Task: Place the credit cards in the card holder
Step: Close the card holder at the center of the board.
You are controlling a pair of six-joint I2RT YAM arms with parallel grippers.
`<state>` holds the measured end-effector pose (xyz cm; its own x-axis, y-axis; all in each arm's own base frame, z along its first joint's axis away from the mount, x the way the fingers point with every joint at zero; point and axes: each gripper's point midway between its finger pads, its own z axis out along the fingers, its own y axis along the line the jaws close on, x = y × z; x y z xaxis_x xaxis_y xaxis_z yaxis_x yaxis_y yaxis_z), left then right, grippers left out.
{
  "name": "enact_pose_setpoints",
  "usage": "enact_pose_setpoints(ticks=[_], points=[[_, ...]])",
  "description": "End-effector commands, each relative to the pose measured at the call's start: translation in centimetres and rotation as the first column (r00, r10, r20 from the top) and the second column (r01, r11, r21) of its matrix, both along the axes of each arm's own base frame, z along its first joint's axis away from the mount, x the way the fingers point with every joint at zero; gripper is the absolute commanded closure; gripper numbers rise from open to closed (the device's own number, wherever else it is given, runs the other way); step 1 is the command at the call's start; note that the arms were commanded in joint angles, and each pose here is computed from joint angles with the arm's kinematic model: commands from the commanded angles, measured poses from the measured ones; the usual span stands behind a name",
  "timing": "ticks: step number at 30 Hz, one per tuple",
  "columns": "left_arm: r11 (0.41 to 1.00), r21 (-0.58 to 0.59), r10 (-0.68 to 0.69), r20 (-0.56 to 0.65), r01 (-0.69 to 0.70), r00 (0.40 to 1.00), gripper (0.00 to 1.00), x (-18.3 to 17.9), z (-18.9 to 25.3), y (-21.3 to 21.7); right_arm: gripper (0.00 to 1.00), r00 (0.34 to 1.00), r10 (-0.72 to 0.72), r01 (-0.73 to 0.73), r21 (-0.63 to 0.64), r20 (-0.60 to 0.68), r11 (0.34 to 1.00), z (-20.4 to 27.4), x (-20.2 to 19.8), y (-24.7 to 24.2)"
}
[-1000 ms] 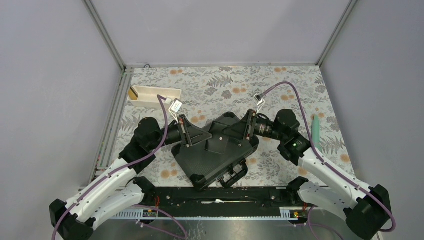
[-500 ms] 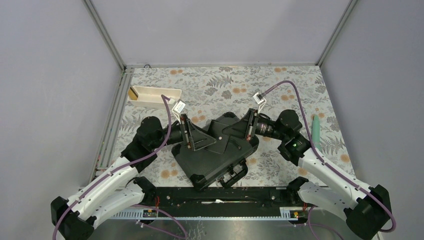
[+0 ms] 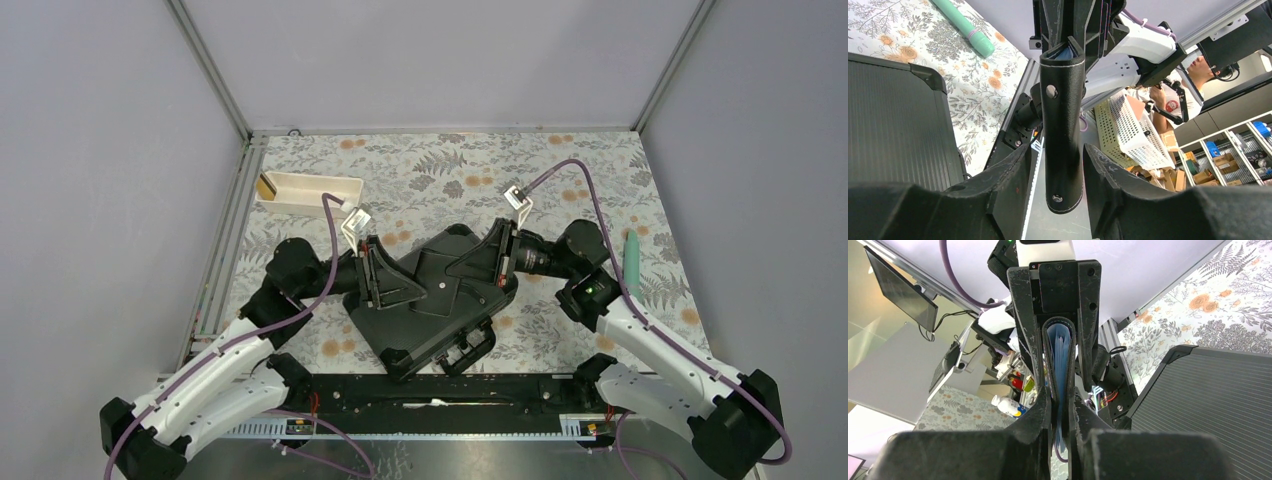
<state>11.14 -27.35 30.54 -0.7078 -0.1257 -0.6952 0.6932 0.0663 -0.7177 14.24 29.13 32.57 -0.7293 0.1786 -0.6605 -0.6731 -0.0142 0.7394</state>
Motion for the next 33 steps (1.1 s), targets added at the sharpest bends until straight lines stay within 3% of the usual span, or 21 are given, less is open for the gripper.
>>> enact_pose_setpoints(ticks=[1, 5, 8, 17, 20, 22, 24, 26, 28, 30, 33], points=[[1.000, -0.024, -0.018, 0.033, 0.019, 0.999, 0.56, -0.4, 0.6, 0.0, 1.00, 0.997, 0.050, -0.052, 0.030, 0.066, 0.998, 1.8, -0.8, 0.0], [0.999, -0.046, -0.027, 0.004, 0.027, 1.000, 0.57, -0.1, 0.6, -0.3, 1.00, 0.996, 0.072, -0.073, 0.018, 0.060, 0.997, 1.4, -1.0, 0.1], [0.999, -0.046, -0.026, -0.003, 0.026, 1.000, 0.64, 0.1, 0.4, -0.5, 1.00, 0.995, 0.074, -0.076, 0.017, 0.060, 0.997, 1.4, -1.0, 0.1], [0.997, -0.053, -0.049, -0.034, 0.047, 0.998, 0.61, 0.1, -0.1, -1.0, 1.00, 0.995, 0.086, -0.086, -0.005, 0.041, 0.996, 0.5, -0.7, 0.5], [0.998, -0.044, -0.037, -0.054, 0.034, 0.998, 0.76, 0.5, -0.5, -1.1, 1.00, 0.996, 0.083, -0.083, -0.015, 0.036, 0.996, 0.2, -0.6, 0.5], [0.999, -0.042, -0.002, -0.071, -0.001, 0.997, 0.94, 1.0, -0.7, -1.1, 1.00, 0.997, 0.067, -0.067, -0.032, 0.025, 0.997, -0.1, -0.3, 0.5], [0.997, -0.057, 0.041, -0.067, -0.045, 0.997, 1.00, 1.5, -0.7, -0.8, 0.85, 0.999, 0.045, -0.044, -0.061, 0.018, 0.997, -0.6, 0.0, 0.4], [0.992, -0.057, 0.111, -0.058, -0.114, 0.992, 1.00, 2.3, -0.7, -0.4, 0.55, 1.000, 0.004, -0.003, -0.098, 0.012, 0.995, -1.4, 0.3, 0.1], [0.982, -0.028, 0.182, -0.059, -0.184, 0.981, 1.00, 3.2, -1.1, 0.1, 0.36, 0.999, -0.048, 0.048, -0.149, 0.006, 0.988, -2.7, 0.7, -0.4], [0.973, -0.021, 0.227, -0.064, -0.228, 0.972, 1.00, 3.7, -1.2, 0.5, 0.30, 0.995, -0.097, 0.097, -0.189, 0.008, 0.977, -3.7, 0.9, -1.0], [0.968, -0.038, 0.247, -0.073, -0.250, 0.966, 1.00, 3.8, -0.8, 0.7, 0.29, 0.990, -0.139, 0.137, -0.206, 0.006, 0.969, -4.5, 0.8, -1.8]])
